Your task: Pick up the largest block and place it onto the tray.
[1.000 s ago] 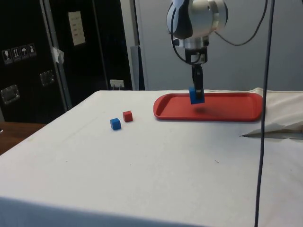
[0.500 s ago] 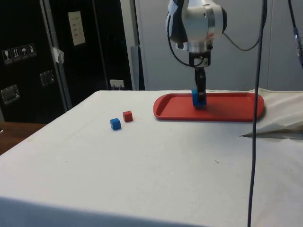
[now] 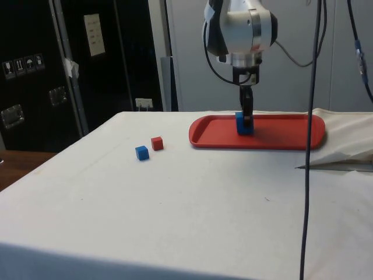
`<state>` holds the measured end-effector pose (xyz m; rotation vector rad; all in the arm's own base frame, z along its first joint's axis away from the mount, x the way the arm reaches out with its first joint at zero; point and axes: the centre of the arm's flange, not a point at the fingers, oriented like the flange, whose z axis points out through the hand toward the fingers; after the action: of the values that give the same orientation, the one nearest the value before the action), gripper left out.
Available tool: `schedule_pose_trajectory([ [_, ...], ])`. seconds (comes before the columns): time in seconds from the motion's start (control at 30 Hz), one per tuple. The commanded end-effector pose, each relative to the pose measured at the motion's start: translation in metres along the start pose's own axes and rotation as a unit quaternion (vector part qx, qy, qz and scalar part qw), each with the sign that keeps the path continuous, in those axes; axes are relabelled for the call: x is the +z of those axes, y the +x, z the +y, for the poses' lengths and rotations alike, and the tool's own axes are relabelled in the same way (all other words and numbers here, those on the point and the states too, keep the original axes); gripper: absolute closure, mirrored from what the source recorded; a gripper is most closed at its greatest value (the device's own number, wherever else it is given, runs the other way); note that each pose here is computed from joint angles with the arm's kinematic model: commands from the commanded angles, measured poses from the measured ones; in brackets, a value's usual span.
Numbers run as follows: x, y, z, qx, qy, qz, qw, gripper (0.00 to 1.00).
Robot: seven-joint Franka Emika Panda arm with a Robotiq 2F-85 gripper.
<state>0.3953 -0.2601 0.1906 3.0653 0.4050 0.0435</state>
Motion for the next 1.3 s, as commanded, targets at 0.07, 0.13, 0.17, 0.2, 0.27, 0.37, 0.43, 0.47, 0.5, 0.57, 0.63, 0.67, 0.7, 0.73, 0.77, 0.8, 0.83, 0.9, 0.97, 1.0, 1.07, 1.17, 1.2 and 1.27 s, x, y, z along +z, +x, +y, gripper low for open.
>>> schedule_pose_trajectory([
  [0.07,-0.0003,0.0001,0.0001,0.000,0.000,0.001,1.00000,1.00],
  [0.13,-0.0002,-0.0003,0.0004,0.000,0.000,0.000,1.00000,1.00],
  [0.17,-0.0001,-0.0003,0.0002,0.000,0.000,0.000,1.00000,1.00],
  [0.2,0.0000,-0.0003,0.0001,0.000,0.001,0.000,1.00000,1.00],
  [0.27,0.0001,-0.0003,0.0000,0.000,0.001,0.000,1.00000,1.00],
  [0.37,0.0000,-0.0006,0.0003,0.001,0.002,0.000,1.00000,1.00],
  [0.43,0.0000,-0.0006,0.0003,0.001,0.002,0.000,1.00000,1.00],
  [0.47,0.0001,-0.0007,0.0002,0.001,0.002,0.000,1.00000,1.00],
  [0.5,0.0001,-0.0007,0.0002,0.001,0.002,0.000,1.00000,1.00],
  [0.57,0.0002,-0.0007,0.0001,0.001,0.002,0.000,1.00000,1.00],
  [0.63,0.0002,-0.0007,0.0001,0.001,0.002,0.000,1.00000,0.98],
  [0.67,0.0002,-0.0007,0.0000,0.001,0.003,0.000,1.00000,0.92],
  [0.7,0.0002,-0.0007,0.0000,0.001,0.003,0.000,1.00000,0.74],
  [0.73,0.0002,-0.0007,0.0000,0.001,0.003,0.000,1.00000,0.64],
  [0.77,0.0002,-0.0007,0.0000,0.001,0.003,0.000,1.00000,0.54],
  [0.8,0.0002,-0.0007,0.0000,0.001,0.003,0.000,1.00000,0.44],
  [0.83,0.0002,-0.0007,0.0000,0.001,0.003,0.000,1.00000,0.34],
  [0.9,0.0003,-0.0007,-0.0001,0.001,0.003,0.000,0.99999,0.14],
  [0.97,0.0002,-0.0007,0.0000,0.001,0.003,0.000,1.00000,0.02],
  [1.0,0.0002,-0.0007,0.0000,0.001,0.003,0.000,1.00000,0.00],
  [1.07,0.0003,-0.0007,-0.0001,0.001,0.003,0.000,0.99999,0.00],
  [1.17,0.0003,-0.0007,-0.0001,0.001,0.003,0.000,0.99999,0.00],
  [1.2,0.0001,-0.0010,0.0002,0.001,0.003,-0.001,0.99999,0.00],
  [1.27,0.0002,-0.0013,0.0005,0.001,0.003,-0.001,0.99999,0.00],
])
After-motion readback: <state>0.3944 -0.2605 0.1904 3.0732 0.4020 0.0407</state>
